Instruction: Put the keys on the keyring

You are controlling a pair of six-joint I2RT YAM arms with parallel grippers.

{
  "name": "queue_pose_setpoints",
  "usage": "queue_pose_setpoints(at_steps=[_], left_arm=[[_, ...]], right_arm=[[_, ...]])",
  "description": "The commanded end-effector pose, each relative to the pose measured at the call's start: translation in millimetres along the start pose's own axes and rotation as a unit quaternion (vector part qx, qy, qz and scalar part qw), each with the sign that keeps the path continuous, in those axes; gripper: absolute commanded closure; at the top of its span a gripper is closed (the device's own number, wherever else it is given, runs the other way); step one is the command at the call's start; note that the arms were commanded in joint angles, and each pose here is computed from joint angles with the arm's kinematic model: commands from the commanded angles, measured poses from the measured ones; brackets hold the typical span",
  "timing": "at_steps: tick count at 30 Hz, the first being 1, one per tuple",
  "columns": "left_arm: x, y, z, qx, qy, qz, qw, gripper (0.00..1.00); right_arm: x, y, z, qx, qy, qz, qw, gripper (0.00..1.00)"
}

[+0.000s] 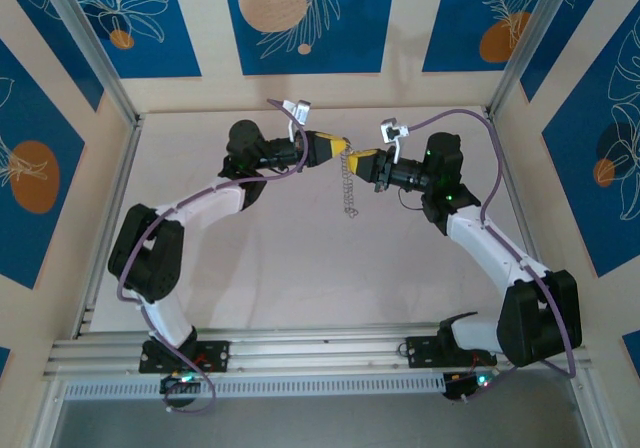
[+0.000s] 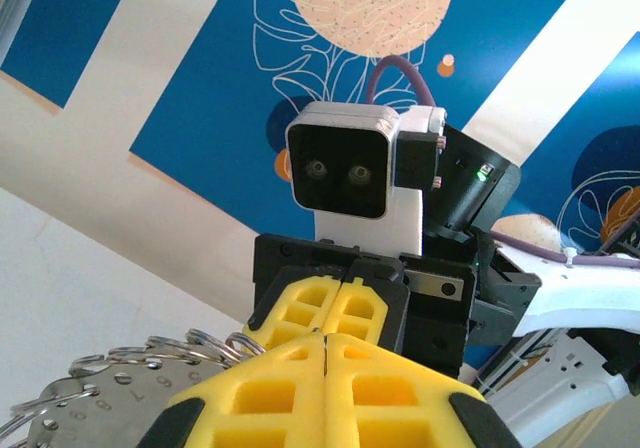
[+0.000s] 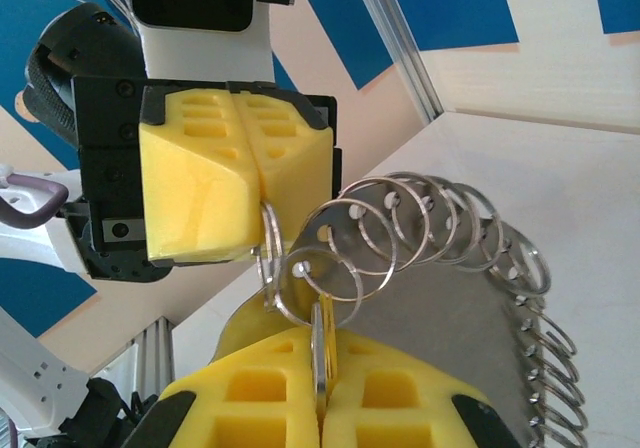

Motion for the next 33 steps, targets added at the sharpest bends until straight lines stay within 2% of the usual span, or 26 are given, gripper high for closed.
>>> queue_pose_setpoints(at_steps=[1,20,33], left_arm=[[-16,-26,1,0.013,-0.020,0.054,0.998,1.00],[-11,-28,-4,-0.006,-0.027,0.062,0.998,1.00],[-3,-26,-12,-0.041,-0.053,0.072,0.995,1.00]], right_arm=[[7,11,1,-0.018,0.014,-0.003,1.000,1.00],[14,16,12,-0.015,0.022,0.005,1.000,1.00],[13,16,19,-0.009,0.017,0.016,1.000,1.00]])
Point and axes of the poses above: each hand's point on the last joint's axis, 136 mm out from that joint toward the fingers, its own z axis out along the fingers, its own y axis along the line the jaws close on, x = y × z, the point moved 8 cm from there along -z, back along the fingers
